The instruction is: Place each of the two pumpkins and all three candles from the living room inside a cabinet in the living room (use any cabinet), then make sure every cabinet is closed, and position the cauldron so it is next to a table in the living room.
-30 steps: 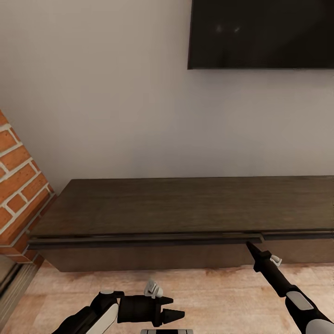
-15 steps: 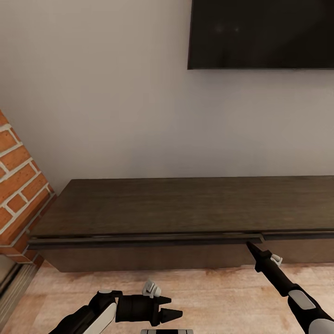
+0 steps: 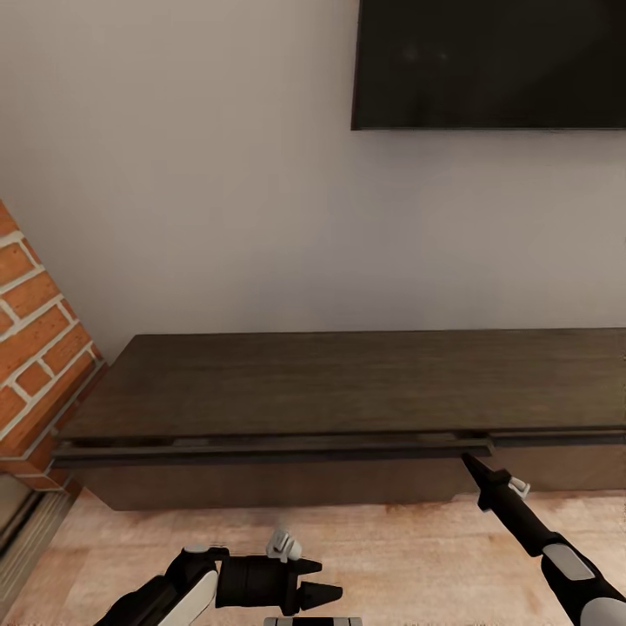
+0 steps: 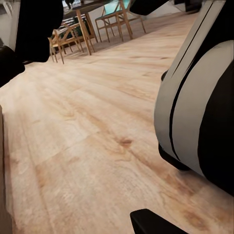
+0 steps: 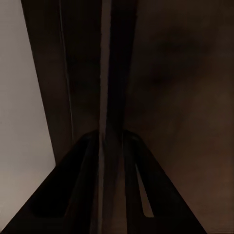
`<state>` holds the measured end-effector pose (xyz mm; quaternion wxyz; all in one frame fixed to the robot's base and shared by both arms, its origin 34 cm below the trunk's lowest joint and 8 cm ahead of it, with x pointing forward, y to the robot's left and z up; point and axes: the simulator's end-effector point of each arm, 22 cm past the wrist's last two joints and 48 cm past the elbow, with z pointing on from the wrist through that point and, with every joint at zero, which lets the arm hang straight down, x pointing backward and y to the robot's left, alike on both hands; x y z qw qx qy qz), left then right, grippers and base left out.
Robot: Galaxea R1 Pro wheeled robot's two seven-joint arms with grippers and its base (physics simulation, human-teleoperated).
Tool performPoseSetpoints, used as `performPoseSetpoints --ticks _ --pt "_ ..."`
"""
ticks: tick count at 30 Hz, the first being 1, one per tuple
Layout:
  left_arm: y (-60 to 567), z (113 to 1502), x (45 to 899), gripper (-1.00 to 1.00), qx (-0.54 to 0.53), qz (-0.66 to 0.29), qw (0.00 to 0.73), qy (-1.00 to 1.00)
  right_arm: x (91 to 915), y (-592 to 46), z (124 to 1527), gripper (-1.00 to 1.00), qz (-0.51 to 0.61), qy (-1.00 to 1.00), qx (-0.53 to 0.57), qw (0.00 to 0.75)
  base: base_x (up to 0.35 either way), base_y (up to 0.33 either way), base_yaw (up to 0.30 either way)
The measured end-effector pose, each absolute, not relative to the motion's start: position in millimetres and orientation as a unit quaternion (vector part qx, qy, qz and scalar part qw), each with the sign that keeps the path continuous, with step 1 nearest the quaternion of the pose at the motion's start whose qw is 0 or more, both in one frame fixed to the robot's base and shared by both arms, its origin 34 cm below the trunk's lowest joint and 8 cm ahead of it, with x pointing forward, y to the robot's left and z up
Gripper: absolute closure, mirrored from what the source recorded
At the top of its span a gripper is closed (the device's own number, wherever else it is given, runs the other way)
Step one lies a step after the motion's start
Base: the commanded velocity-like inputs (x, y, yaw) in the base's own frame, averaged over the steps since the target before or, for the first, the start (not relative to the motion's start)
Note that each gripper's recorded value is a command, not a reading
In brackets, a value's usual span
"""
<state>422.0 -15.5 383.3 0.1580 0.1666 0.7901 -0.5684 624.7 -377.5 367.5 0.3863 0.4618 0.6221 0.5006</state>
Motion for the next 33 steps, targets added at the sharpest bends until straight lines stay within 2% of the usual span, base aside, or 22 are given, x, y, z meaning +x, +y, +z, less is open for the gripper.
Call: performPoseSetpoints --ticks 7,9,33 --pt "-17.5 389.3 416.3 -1.0 0.169 -0.583 0.154 0.78 623.6 -378.2 367.7 1.0 0.506 0.617 0.468 0.378 -0.114 0.0 0.0" --pt "-17.4 389.3 416.1 -1.0 0.169 -0.583 0.154 0.779 625.4 -378.3 367.2 1.0 0.485 0.632 0.445 0.409 -0.135 0.0 0.0" --pt "-17.6 390.5 416.7 -1.0 0.169 -0.585 0.156 0.778 624.8 -381.6 367.3 1.0 0.482 0.635 0.442 0.411 -0.131 0.0 0.0"
